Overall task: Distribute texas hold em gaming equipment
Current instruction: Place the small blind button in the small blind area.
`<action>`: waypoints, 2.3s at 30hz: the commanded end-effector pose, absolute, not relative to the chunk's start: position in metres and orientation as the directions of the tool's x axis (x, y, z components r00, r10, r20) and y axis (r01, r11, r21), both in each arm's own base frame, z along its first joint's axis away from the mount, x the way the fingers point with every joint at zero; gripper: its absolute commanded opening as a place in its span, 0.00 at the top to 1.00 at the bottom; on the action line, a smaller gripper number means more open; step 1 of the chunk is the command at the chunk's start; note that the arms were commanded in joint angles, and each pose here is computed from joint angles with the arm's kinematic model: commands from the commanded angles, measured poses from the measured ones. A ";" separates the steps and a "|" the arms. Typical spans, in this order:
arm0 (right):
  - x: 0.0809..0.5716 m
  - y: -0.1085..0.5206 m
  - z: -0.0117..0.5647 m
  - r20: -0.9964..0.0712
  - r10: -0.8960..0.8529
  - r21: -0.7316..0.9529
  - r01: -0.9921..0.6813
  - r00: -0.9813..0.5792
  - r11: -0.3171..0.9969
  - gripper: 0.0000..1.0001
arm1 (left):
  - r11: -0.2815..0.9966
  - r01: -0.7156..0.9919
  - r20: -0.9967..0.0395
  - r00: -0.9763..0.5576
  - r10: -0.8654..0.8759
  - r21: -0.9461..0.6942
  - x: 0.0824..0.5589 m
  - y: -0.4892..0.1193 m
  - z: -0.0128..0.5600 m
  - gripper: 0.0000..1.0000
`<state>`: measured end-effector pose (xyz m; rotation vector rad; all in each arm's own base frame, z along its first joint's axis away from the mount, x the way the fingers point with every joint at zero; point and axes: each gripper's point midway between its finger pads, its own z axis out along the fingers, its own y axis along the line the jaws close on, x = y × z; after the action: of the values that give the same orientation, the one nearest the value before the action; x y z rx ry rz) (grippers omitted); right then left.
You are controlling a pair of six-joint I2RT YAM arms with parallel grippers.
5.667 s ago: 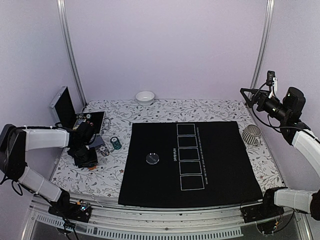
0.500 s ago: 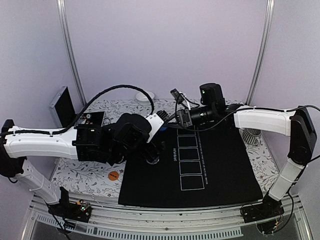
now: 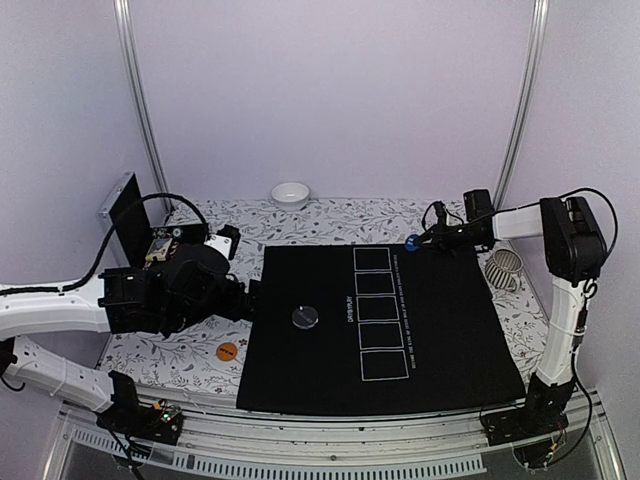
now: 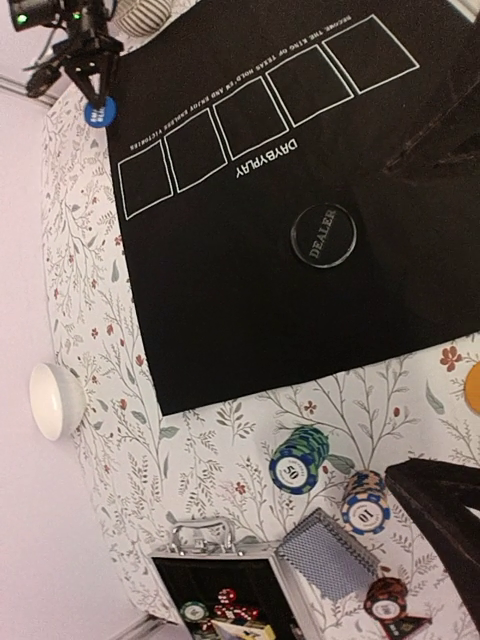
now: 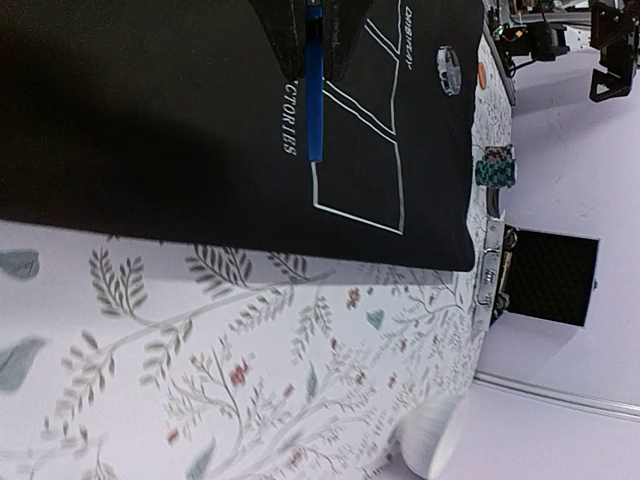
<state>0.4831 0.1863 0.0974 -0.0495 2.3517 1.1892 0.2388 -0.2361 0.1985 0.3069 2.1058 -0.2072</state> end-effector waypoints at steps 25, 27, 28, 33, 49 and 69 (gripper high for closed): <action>0.493 0.181 0.023 -0.315 0.168 0.665 -0.091 -0.934 0.741 0.89 | 0.971 0.214 -0.840 -0.542 0.030 -0.103 0.247 -0.205 0.194 0.02; 0.490 0.180 0.022 -0.315 0.161 0.656 -0.092 -0.935 0.749 0.91 | 0.971 0.216 -0.840 -0.541 0.033 -0.101 0.247 -0.206 0.194 0.02; 0.489 0.179 0.022 -0.313 0.158 0.653 -0.092 -0.936 0.752 0.92 | 0.971 0.215 -0.840 -0.541 0.034 -0.099 0.248 -0.206 0.194 0.02; 0.489 0.174 0.015 -0.316 0.150 0.624 -0.086 -0.937 0.777 0.89 | 0.972 0.219 -0.837 -0.545 0.048 -0.087 0.249 -0.207 0.194 0.02; 0.515 0.151 0.040 -0.421 0.153 0.480 -0.077 -0.894 0.874 0.55 | 0.974 0.208 -0.828 -0.559 0.047 -0.085 0.248 -0.205 0.192 0.02; 0.490 0.163 0.185 -0.718 0.003 0.204 -0.206 -0.696 0.957 0.01 | 0.993 -0.092 -0.288 -0.955 -0.068 0.073 0.164 -0.149 0.076 0.02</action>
<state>0.4997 0.1753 0.1834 -0.1372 2.3221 0.3971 0.1803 -0.1719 0.0942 0.0069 2.7257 0.0139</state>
